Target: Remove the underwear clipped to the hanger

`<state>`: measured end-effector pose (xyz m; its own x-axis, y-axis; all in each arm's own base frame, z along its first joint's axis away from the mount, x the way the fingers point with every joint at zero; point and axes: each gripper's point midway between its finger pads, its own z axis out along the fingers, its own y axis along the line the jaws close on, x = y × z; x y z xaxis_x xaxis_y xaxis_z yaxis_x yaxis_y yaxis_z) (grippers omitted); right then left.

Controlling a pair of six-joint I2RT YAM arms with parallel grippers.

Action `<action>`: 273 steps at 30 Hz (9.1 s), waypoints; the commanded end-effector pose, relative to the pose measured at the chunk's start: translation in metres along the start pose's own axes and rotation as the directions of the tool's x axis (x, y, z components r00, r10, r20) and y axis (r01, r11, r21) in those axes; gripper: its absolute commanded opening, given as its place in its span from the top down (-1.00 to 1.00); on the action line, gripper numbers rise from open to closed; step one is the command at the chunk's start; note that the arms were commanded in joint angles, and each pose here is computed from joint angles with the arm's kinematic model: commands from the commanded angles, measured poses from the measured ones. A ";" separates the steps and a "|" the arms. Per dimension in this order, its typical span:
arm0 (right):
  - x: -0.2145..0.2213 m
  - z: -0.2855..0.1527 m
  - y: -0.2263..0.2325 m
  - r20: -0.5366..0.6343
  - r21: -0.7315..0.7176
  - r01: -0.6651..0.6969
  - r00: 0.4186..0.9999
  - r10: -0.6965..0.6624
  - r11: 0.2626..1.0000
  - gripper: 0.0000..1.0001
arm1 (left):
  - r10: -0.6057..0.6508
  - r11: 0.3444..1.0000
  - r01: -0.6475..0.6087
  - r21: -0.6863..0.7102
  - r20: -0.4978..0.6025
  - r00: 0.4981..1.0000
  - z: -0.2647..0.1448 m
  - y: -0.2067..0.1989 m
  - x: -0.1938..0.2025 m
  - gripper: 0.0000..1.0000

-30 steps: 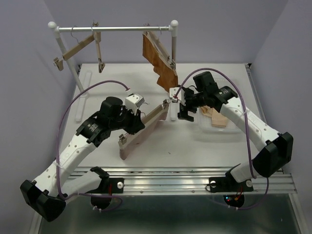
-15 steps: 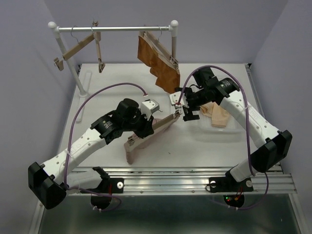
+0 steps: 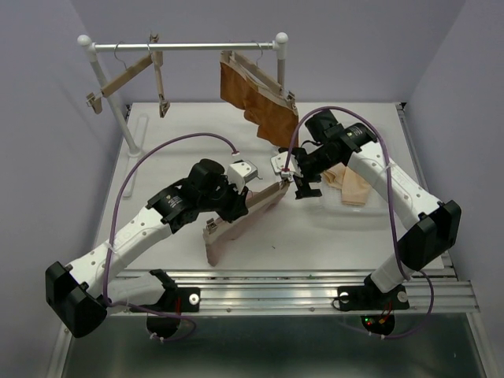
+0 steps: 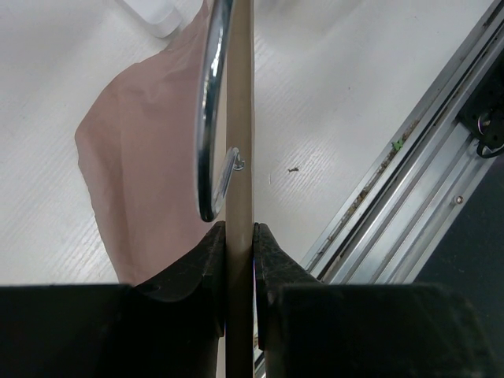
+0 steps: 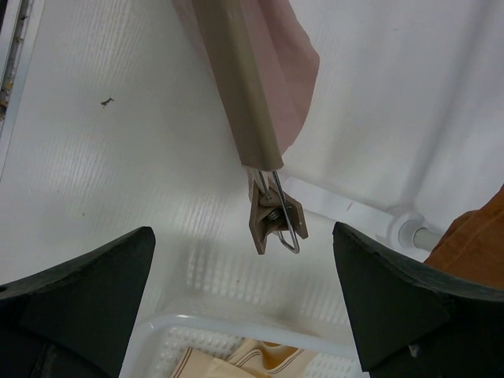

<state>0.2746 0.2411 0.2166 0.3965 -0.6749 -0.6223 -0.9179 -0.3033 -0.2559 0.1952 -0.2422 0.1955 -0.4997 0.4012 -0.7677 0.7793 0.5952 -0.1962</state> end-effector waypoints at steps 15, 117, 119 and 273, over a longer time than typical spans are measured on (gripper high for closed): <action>-0.013 0.004 -0.011 0.046 0.010 0.029 0.998 -0.030 1.000 -0.93 | 0.044 0.999 -0.044 -0.009 0.084 0.995 -0.011 -0.005 -0.028 1.00; -0.125 -0.087 -0.032 0.943 -0.332 -0.663 -0.217 0.252 0.672 0.98 | -0.306 0.919 0.119 0.377 0.490 0.816 -0.022 -0.046 -0.130 1.00; -0.126 -0.089 -0.031 0.944 -0.329 -0.656 -0.222 0.242 0.679 0.99 | -0.315 0.911 0.124 0.394 0.468 0.826 -0.018 -0.048 -0.128 1.00; -0.032 0.013 -0.056 0.795 0.030 -0.918 0.261 0.548 0.395 -1.00 | -0.331 0.868 0.465 -0.172 0.497 0.802 -0.075 0.059 -0.059 1.00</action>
<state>0.3110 0.2956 0.2566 -0.4912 0.3555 -0.7952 -0.7032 0.3768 0.6029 0.2481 -0.2080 0.2583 -0.5019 -0.2013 -0.8412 0.4690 0.7538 -0.4602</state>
